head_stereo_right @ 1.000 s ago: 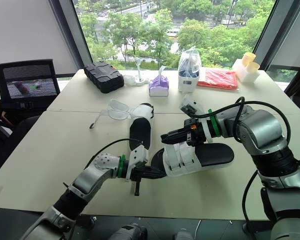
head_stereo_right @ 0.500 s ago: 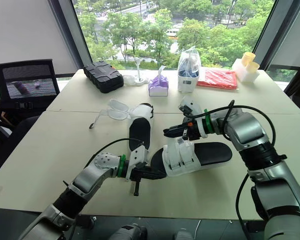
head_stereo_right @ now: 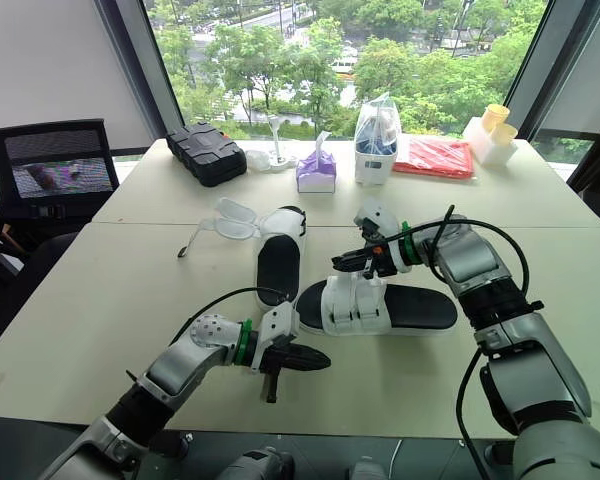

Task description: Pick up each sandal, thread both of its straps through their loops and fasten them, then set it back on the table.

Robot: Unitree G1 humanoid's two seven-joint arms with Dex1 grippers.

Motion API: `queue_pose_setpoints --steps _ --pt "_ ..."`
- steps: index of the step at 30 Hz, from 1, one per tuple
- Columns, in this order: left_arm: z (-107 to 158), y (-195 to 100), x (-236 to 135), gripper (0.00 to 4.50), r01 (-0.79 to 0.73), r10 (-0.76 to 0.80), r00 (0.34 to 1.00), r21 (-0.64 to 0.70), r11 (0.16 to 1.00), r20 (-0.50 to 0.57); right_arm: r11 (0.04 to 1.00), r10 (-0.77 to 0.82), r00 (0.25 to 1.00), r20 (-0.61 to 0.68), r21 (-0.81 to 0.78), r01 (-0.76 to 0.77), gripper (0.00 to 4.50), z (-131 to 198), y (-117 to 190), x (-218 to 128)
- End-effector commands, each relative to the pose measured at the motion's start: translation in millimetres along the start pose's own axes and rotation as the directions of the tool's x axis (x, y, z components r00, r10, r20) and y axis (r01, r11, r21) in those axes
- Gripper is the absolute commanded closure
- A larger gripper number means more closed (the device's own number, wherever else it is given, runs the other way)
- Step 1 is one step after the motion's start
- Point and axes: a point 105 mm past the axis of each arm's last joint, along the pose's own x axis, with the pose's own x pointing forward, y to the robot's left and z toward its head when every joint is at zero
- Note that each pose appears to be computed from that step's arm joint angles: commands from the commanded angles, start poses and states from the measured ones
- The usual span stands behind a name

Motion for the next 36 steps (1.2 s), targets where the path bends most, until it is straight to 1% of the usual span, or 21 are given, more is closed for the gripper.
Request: queue_pose_setpoints --steps 1,7,10,11,14,15,16,20,24,28,31,34,36 --pt "-29 -10 4 4.50 0.013 -0.020 0.996 -0.079 0.997 -0.091 1.000 0.006 1.000 -0.021 0.003 -0.006 4.44 -8 1 6" --pt "-28 -11 4 4.50 0.010 -0.017 0.996 -0.080 0.997 -0.089 1.000 -0.019 0.998 -0.052 0.008 0.020 4.44 -21 -5 15" --pt "-28 -11 4 4.50 0.007 -0.014 0.996 -0.080 0.997 -0.089 0.998 -0.056 0.996 -0.063 0.006 0.057 3.56 -26 -13 16" --pt "-28 -11 4 4.50 0.006 -0.013 0.996 -0.080 0.997 -0.089 0.998 -0.062 0.996 -0.070 0.001 0.062 3.14 -27 -14 17" --pt "-28 -11 4 4.50 0.001 -0.008 0.996 -0.081 0.997 -0.088 0.997 -0.076 0.993 -0.088 -0.025 0.074 1.60 -31 -17 18" --pt "-28 -11 4 4.50 0.000 -0.007 0.996 -0.082 0.997 -0.088 0.997 -0.077 0.993 -0.087 -0.029 0.074 0.99 -31 -17 18" --pt "-28 -11 4 4.50 -0.002 -0.006 0.996 -0.082 0.997 -0.087 0.996 -0.082 0.993 -0.082 -0.034 0.080 0.58 -30 -18 19" --pt "-28 -11 4 4.50 -0.007 0.000 0.996 -0.086 0.996 -0.084 0.989 -0.143 0.987 -0.072 -0.049 0.140 0.58 -28 -27 24" --pt "-28 -11 4 4.50 -0.011 0.004 0.997 -0.089 0.996 -0.081 0.972 -0.230 0.973 -0.036 -0.061 0.227 0.58 -20 -41 30" --pt "-27 -10 4 4.50 -0.015 0.008 0.997 -0.091 0.996 -0.080 0.965 -0.255 0.966 -0.029 -0.075 0.253 0.58 -16 -47 31" --pt "-27 -8 3 4.50 -0.037 0.030 0.997 -0.094 0.995 -0.073 0.956 -0.271 0.962 0.021 -0.115 0.271 0.58 0 -51 17" --pt "-22 1 -3 4.50 -0.101 0.099 0.994 -0.069 0.992 -0.037 0.916 -0.324 0.931 0.167 -0.192 0.353 0.58 37 -50 -13" --pt "-18 5 -7 4.50 -0.130 0.129 0.991 -0.054 0.990 -0.015 0.884 -0.351 0.909 0.224 -0.240 0.401 0.58 48 -45 -28"
